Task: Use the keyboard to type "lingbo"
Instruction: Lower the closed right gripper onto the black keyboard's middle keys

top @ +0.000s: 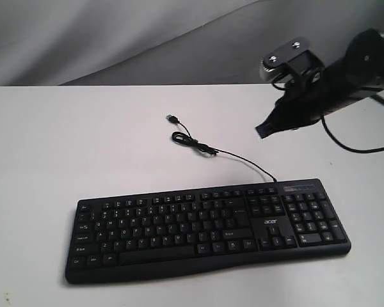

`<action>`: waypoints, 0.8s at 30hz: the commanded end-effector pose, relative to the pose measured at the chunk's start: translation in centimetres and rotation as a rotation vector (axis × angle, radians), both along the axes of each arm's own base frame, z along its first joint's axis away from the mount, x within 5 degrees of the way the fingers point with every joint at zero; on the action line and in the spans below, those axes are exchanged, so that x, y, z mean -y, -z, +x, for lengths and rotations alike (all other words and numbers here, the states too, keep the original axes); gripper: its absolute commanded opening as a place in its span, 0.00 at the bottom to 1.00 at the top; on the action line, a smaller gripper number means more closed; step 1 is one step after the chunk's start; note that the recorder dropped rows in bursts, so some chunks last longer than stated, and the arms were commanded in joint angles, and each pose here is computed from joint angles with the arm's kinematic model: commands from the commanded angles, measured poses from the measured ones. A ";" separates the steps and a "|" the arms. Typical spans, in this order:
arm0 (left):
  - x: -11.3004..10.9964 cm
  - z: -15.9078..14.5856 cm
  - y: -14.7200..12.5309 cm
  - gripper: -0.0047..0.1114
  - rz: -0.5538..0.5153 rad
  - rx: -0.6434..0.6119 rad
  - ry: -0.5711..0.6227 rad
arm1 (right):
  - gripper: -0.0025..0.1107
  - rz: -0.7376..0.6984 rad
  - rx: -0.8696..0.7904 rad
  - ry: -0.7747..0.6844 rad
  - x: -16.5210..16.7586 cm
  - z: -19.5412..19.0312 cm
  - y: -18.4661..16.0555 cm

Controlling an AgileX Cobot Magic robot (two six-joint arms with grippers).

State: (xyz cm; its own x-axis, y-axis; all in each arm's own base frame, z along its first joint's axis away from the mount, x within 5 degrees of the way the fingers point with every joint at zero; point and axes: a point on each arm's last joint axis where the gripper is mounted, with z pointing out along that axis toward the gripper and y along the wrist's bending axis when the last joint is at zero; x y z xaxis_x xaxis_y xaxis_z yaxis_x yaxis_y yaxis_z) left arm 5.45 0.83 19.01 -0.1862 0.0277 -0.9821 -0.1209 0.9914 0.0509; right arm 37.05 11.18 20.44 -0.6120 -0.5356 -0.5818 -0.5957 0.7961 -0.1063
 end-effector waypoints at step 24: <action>0.0 0.0 0.0 0.04 -0.001 0.010 0.000 | 0.02 0.024 -0.051 -0.780 -12.0 -10.1 3.5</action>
State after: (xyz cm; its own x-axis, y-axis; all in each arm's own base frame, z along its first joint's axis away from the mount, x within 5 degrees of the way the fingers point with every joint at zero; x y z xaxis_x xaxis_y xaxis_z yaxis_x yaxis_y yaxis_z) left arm 5.45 0.83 19.01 -0.1862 0.0277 -0.9821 -0.1209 0.9914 0.0509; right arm 26.99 23.54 17.36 -0.0768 -0.8018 -0.5926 -0.9928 0.1161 -0.0285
